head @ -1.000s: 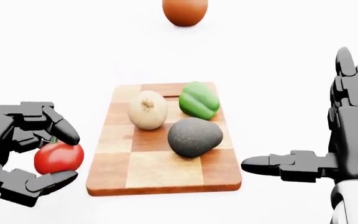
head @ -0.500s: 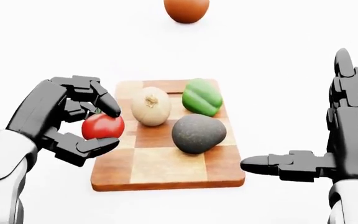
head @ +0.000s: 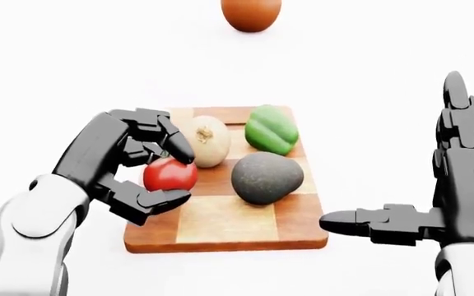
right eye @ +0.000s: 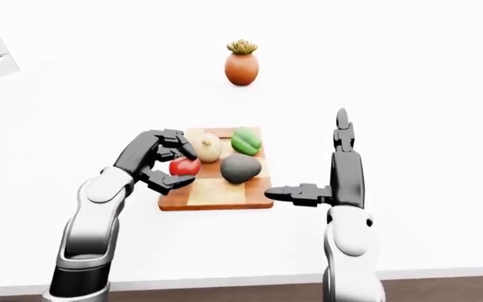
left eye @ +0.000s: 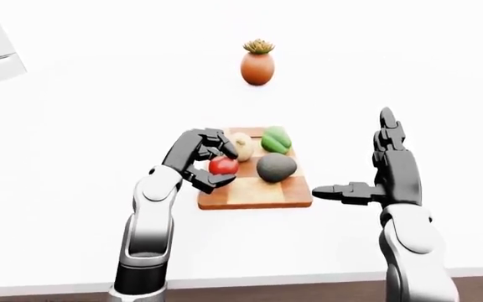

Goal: Place the avocado, onion, tomato and bell pepper on the cutting board.

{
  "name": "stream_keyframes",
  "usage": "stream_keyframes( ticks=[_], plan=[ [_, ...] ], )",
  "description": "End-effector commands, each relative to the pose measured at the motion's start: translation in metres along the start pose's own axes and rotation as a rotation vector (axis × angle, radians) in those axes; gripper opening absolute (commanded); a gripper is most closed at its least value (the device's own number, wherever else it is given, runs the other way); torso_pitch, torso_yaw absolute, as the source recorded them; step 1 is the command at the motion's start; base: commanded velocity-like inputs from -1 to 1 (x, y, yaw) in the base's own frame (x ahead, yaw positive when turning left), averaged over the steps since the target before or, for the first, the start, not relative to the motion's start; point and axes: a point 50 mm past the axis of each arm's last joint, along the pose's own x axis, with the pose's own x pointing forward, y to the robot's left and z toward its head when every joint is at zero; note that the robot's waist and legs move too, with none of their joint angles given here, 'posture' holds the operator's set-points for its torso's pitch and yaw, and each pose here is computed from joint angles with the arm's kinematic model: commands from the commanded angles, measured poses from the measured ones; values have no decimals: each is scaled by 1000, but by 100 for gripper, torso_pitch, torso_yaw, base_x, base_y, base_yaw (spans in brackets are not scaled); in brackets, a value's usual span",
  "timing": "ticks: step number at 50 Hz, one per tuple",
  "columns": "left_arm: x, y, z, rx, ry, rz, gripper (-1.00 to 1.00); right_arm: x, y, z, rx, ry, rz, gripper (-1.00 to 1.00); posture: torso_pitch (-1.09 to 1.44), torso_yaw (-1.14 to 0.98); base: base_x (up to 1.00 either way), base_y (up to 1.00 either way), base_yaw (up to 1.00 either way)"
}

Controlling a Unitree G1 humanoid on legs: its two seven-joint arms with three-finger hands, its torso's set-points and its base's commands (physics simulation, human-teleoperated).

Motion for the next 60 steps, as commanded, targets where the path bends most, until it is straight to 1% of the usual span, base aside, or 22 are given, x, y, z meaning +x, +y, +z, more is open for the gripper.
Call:
stream_keyframes(
  ticks=[1, 2, 5, 7, 11, 13, 18, 26, 28, 31, 32, 35, 42, 47, 49, 52, 54, 60],
  plan=[
    [-1, 5, 20, 29, -92, 26, -36, -1, -3, 14, 3, -85, -17, 100, -25, 0, 0, 0, 0],
    [-1, 5, 20, 29, -92, 27, -29, -1, -3, 14, 2, -84, -17, 100, -25, 0, 0, 0, 0],
    [-2, 4, 19, 29, -90, 24, -26, -1, -3, 14, 3, -84, -17, 100, -25, 0, 0, 0, 0],
    [-2, 2, 18, 28, -90, 17, -19, -1, -3, 14, 1, -84, -17, 100, -25, 0, 0, 0, 0],
    [-3, 0, 16, 29, -86, 11, -16, -2, -4, 14, -1, -83, -17, 100, -25, 0, 0, 0, 0],
    [-3, 0, 17, 27, -87, 11, -9, -2, -5, 14, -2, -83, -18, 100, -25, 0, 0, 0, 0],
    [-5, -4, 17, 27, -85, -4, -4, 1, -3, 15, -2, -83, -17, 100, -25, 0, 0, 0, 0],
    [-8, -1, 18, 27, -87, 5, 0, 2, -3, 18, -4, -88, -15, 100, -25, 0, 0, 0, 0],
    [-9, -2, 17, 28, -86, 4, 4, 1, -3, 18, -4, -87, -15, 100, -25, 0, 0, 0, 0],
    [-8, -1, 16, 27, -86, 8, 17, 1, -3, 17, -3, -86, -16, 100, -25, 0, 0, 0, 0],
    [-8, -1, 16, 27, -84, 9, 35, 1, -3, 17, -4, -86, -15, 100, -25, 0, 0, 0, 0],
    [-9, -1, 16, 25, -86, 11, 44, 0, -3, 16, -5, -84, -17, 100, -25, 0, 0, 0, 0],
    [-10, -1, 16, 27, -84, 13, 44, 0, -2, 15, -3, -82, -19, 100, -25, 0, 0, 0, 0],
    [-15, 3, 18, 31, -82, 25, 36, 0, -3, 14, -2, -80, -20, 100, -25, 0, 0, 0, 0],
    [-19, 6, 19, 29, -83, 35, 33, -1, -2, 14, -3, -80, -19, 100, -25, 0, 0, 0, 0],
    [-24, 14, 20, 35, -79, 64, 32, -1, -3, 14, -1, -80, -19, 100, -25, 0, 0, 0, 0],
    [-28, 20, 22, 42, -77, 81, 27, -1, -3, 15, -1, -81, -19, 100, -25, 0, 0, 0, 0],
    [-43, 36, 30, 58, -78, 131, 29, 1, -3, 17, -8, -84, -20, 100, -25, 0, 0, 0, 0]
  ],
)
